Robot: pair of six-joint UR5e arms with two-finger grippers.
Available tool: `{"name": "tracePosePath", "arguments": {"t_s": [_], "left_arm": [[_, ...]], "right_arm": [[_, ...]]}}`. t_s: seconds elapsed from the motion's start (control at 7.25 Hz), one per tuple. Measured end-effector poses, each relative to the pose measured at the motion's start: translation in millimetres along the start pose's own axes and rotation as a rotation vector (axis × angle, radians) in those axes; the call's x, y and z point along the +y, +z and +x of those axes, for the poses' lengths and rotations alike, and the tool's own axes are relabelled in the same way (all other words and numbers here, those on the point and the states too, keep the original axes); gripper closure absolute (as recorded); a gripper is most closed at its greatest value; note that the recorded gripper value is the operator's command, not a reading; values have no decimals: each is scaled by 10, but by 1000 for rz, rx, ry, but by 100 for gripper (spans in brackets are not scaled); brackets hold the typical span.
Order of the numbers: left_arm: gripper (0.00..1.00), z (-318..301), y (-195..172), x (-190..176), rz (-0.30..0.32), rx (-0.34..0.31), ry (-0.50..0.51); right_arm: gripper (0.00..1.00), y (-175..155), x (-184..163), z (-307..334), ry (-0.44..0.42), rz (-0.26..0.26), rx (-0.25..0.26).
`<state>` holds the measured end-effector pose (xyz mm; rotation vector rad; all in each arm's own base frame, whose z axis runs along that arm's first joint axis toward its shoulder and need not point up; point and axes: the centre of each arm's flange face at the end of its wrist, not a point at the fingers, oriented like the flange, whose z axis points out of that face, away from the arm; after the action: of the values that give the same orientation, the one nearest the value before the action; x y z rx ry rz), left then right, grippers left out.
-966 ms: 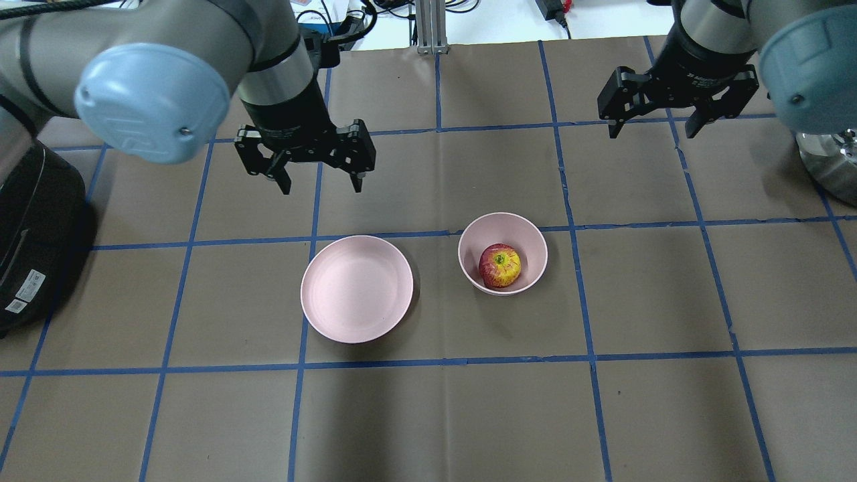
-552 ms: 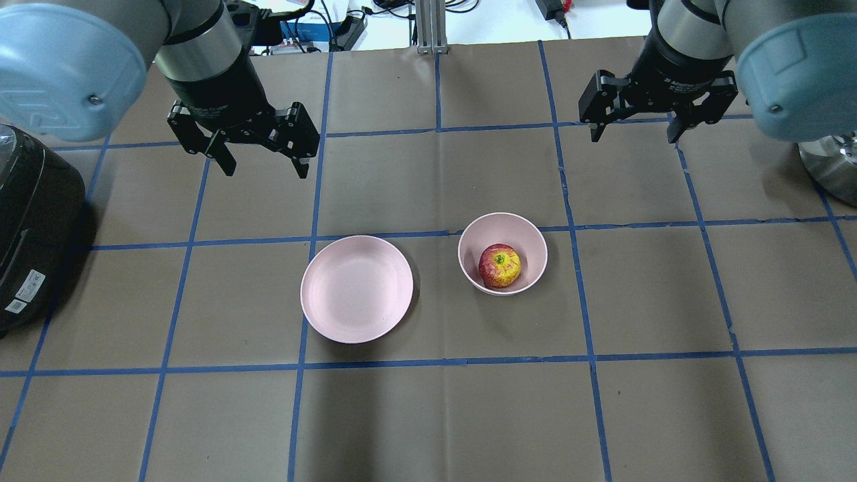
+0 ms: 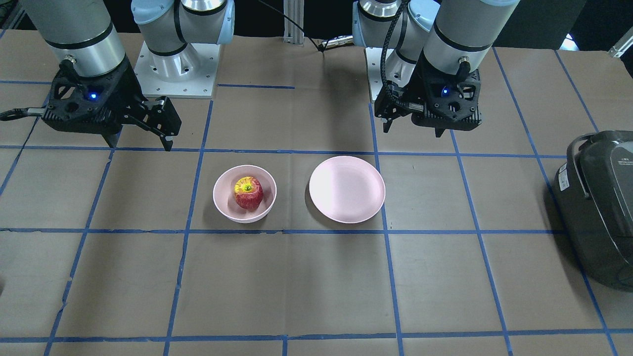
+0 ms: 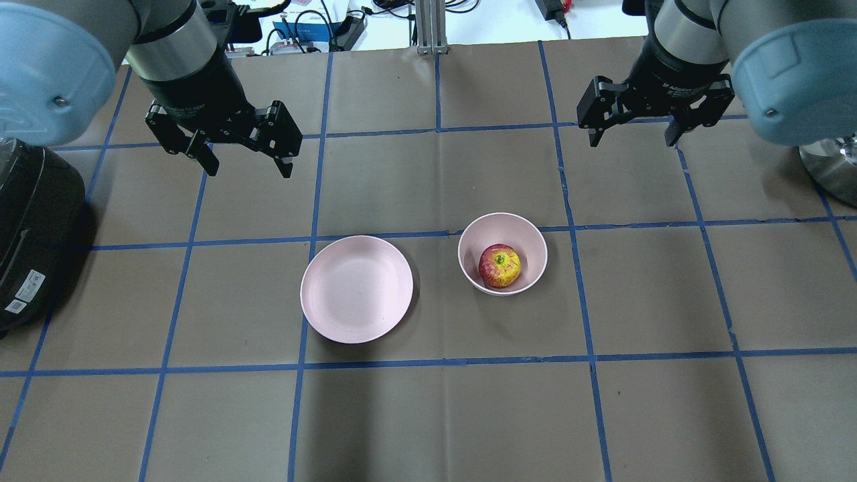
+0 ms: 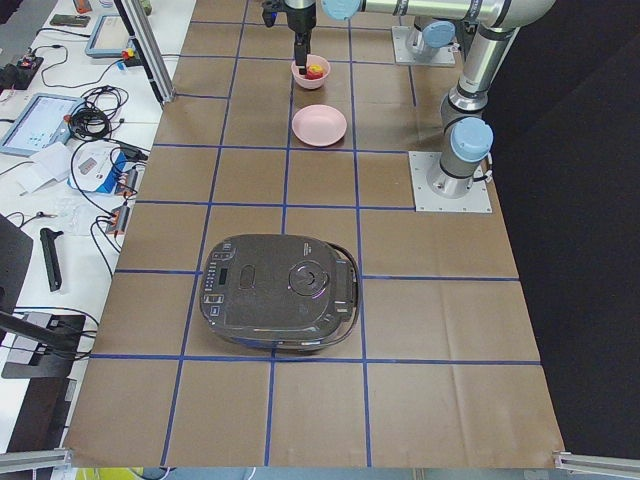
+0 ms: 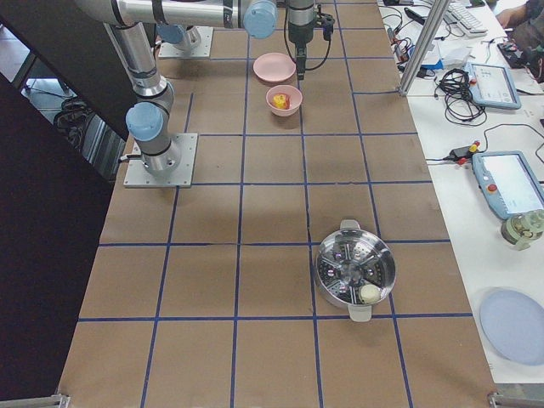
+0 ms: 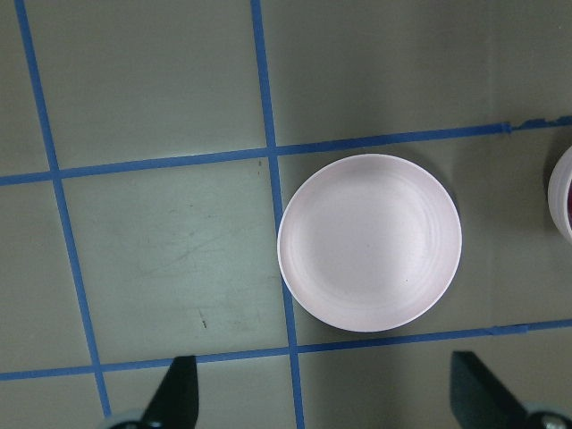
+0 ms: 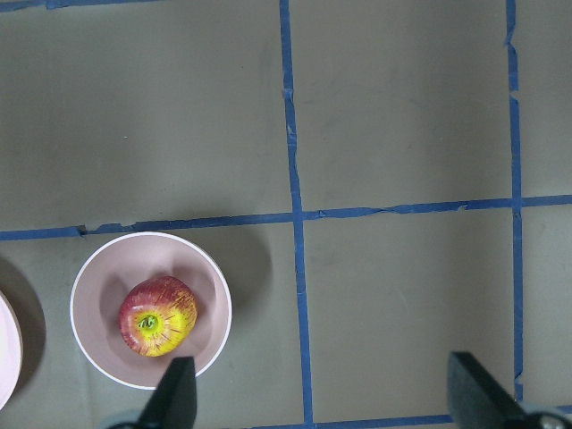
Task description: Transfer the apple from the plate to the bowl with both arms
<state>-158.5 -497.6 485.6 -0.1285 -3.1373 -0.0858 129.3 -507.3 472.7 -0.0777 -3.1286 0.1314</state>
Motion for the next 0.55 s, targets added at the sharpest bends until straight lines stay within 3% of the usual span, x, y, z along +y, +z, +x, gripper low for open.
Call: {"name": "tracePosePath", "arguments": {"t_s": [0.55], "left_arm": [[0, -10, 11, 25, 0, -3, -3]], "right_arm": [[0, -2, 0, 0, 0, 0, 0]]}}
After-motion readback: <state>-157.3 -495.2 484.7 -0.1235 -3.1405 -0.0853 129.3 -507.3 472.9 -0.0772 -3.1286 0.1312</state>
